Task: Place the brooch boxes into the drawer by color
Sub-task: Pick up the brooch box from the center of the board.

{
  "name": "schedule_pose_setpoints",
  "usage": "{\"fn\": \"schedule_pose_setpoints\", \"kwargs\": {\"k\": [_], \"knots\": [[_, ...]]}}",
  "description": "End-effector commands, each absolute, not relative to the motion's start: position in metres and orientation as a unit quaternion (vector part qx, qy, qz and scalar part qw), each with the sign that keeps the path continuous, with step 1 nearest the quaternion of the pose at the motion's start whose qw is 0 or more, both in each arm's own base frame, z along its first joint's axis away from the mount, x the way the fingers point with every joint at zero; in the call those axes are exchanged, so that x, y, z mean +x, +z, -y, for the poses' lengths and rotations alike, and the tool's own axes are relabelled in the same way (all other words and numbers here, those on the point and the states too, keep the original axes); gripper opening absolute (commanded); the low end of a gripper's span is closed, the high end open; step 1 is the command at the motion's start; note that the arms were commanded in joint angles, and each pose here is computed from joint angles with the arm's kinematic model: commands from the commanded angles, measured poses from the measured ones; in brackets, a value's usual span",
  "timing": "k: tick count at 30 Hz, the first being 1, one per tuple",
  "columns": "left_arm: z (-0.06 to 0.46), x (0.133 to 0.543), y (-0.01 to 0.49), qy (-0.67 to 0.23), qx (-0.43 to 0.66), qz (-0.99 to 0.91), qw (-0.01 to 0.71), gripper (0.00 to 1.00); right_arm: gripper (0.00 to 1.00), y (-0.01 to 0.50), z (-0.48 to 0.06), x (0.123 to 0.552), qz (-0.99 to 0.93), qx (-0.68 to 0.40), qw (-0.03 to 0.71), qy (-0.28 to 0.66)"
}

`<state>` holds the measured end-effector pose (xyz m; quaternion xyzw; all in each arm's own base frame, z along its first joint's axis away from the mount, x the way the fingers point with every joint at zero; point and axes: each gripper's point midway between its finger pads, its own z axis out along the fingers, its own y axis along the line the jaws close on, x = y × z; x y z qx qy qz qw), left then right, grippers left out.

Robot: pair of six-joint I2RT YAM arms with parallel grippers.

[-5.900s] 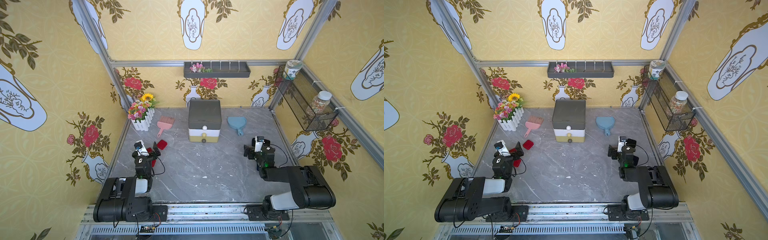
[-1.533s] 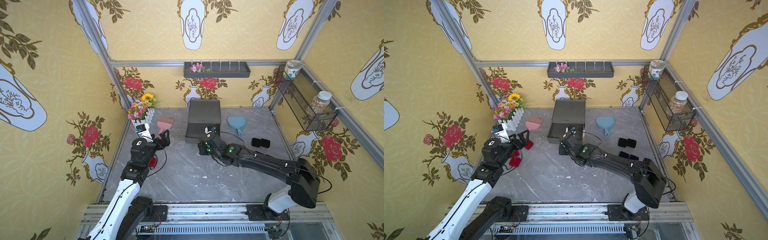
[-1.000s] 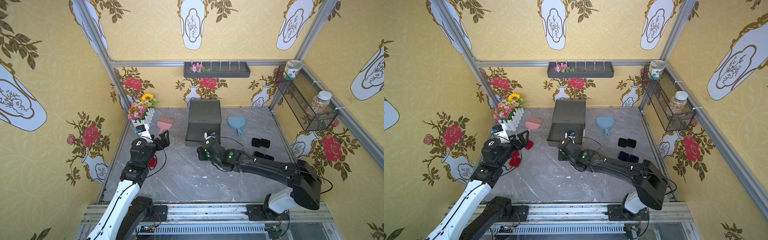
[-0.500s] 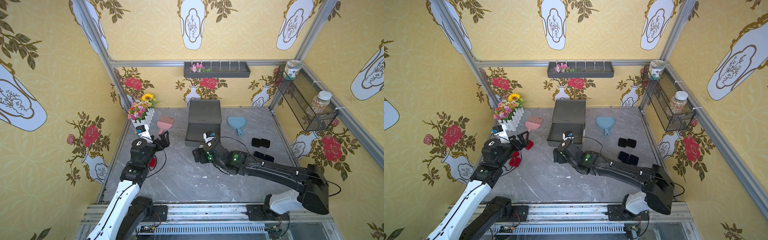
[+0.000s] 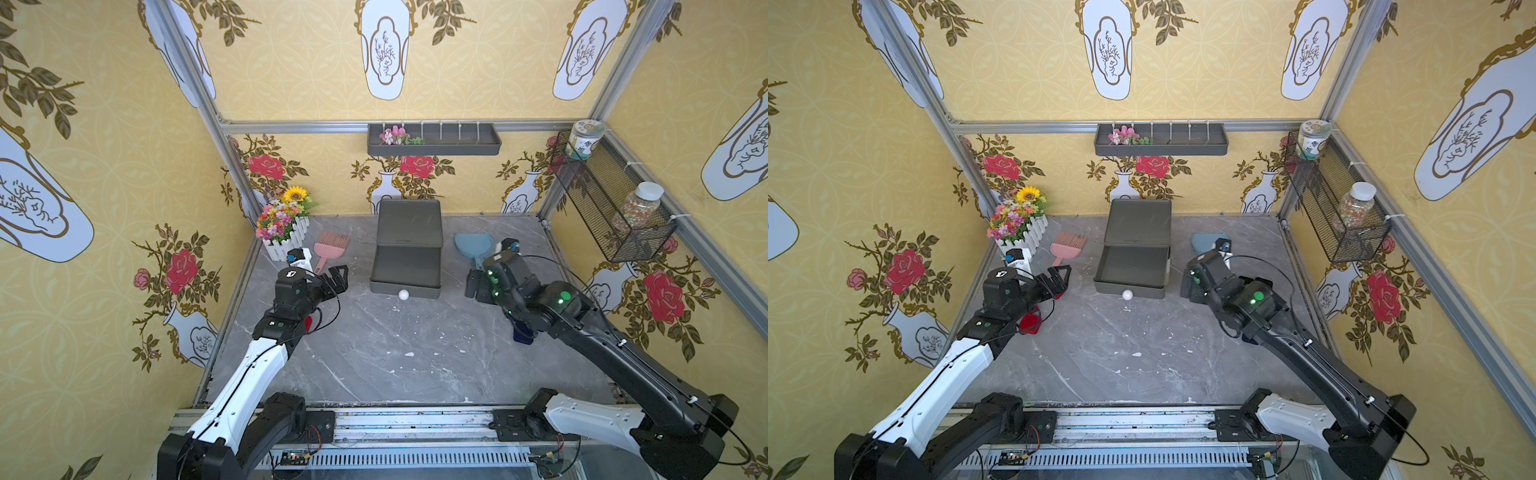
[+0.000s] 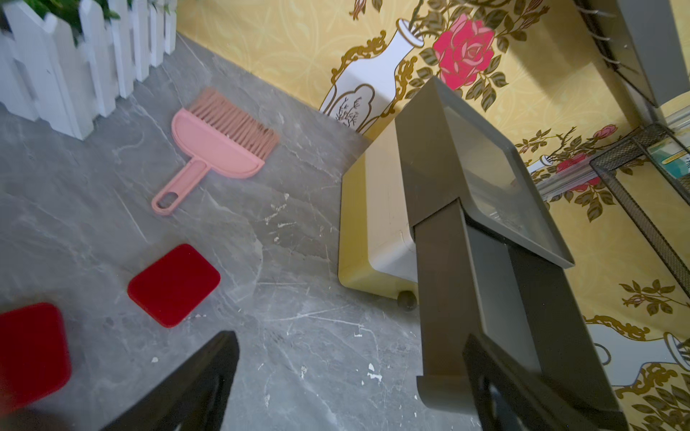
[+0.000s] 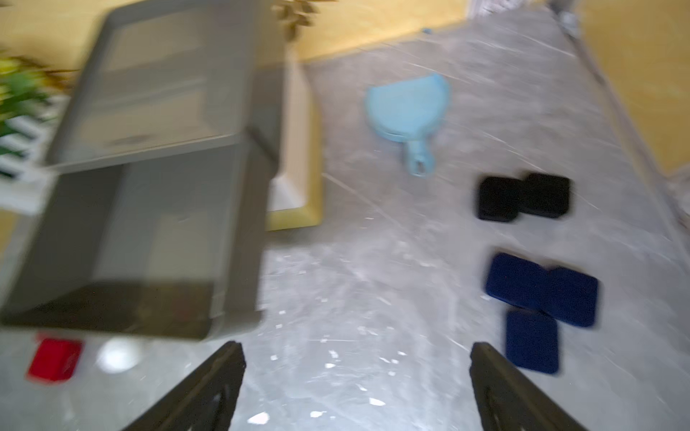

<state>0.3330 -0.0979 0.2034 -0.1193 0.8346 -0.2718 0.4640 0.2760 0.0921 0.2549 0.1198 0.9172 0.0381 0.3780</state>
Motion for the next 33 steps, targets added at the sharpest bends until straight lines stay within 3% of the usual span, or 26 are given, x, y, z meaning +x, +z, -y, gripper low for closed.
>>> {"fn": "schedule_pose_setpoints", "kwargs": {"k": [1,10,19,33], "knots": [[0.119,0.337,0.2,-0.321,-0.101,-0.833,0.44,1.0,1.0,0.222,-0.051,0.261,-0.944,0.147,0.294,0.02],[0.138,0.344,0.194,-0.363,-0.076,-0.828,0.42,1.0,0.99,0.129,0.007,0.281,-0.95,0.258,0.174,0.031],[0.153,0.335,0.193,-0.396,-0.063,-0.825,0.399,1.0,0.99,0.095,0.024,0.314,-0.955,0.255,0.148,-0.006],[0.167,0.317,0.191,-0.408,-0.058,-0.823,0.392,1.0,0.97,0.042,0.038,0.327,-0.965,0.243,0.102,-0.021]]}}
